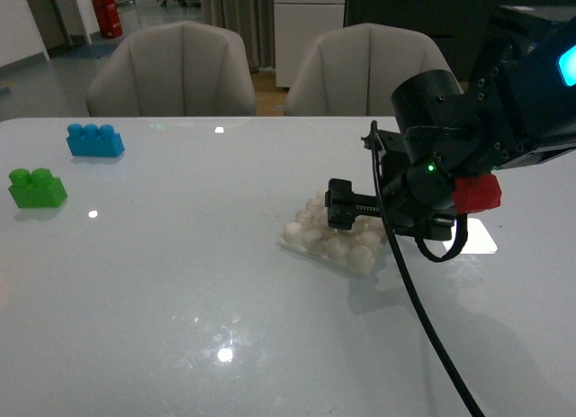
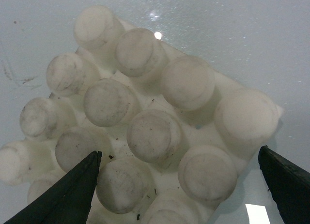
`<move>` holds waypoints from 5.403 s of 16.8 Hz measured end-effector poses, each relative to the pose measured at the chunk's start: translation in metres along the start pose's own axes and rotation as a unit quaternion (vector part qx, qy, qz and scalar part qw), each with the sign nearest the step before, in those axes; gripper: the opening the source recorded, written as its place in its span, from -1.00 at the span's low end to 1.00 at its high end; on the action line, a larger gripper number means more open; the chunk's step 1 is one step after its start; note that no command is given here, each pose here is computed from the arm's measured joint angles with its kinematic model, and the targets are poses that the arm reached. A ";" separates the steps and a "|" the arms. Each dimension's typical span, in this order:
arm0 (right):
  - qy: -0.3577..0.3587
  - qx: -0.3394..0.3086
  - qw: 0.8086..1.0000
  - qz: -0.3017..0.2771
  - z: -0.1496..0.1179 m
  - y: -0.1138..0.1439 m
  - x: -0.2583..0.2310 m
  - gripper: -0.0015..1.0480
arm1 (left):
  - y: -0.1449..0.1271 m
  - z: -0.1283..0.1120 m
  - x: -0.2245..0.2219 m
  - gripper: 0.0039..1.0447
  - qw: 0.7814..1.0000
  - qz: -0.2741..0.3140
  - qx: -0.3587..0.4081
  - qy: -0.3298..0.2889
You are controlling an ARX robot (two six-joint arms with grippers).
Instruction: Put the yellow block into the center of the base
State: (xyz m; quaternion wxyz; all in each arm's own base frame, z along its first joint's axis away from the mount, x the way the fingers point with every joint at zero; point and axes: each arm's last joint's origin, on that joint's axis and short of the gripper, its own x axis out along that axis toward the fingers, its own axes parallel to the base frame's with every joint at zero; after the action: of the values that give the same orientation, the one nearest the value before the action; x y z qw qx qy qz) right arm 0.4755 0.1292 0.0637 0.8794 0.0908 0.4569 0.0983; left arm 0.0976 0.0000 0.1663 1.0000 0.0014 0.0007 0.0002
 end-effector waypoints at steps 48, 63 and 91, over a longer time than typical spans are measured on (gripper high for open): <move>-0.450 -0.086 0.883 -0.101 -0.195 -0.061 -0.285 -0.96 | 0.000 0.000 0.000 0.88 1.000 0.000 0.000 0.000; -0.461 -0.088 0.878 -0.098 -0.219 -0.067 -0.314 -0.96 | 0.000 0.000 0.000 0.88 1.000 0.000 0.000 0.000; -0.458 -0.089 0.879 -0.097 -0.244 -0.065 -0.327 0.28 | 0.000 -0.001 0.000 0.88 1.000 -0.002 -0.002 0.007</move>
State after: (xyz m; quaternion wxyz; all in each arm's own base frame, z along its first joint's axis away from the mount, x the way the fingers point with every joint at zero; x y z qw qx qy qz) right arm 0.0973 0.0000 0.1664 1.0000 0.0022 -0.0014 -0.0002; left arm 0.0977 -0.0001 0.1653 1.0000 -0.0001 0.0075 -0.0019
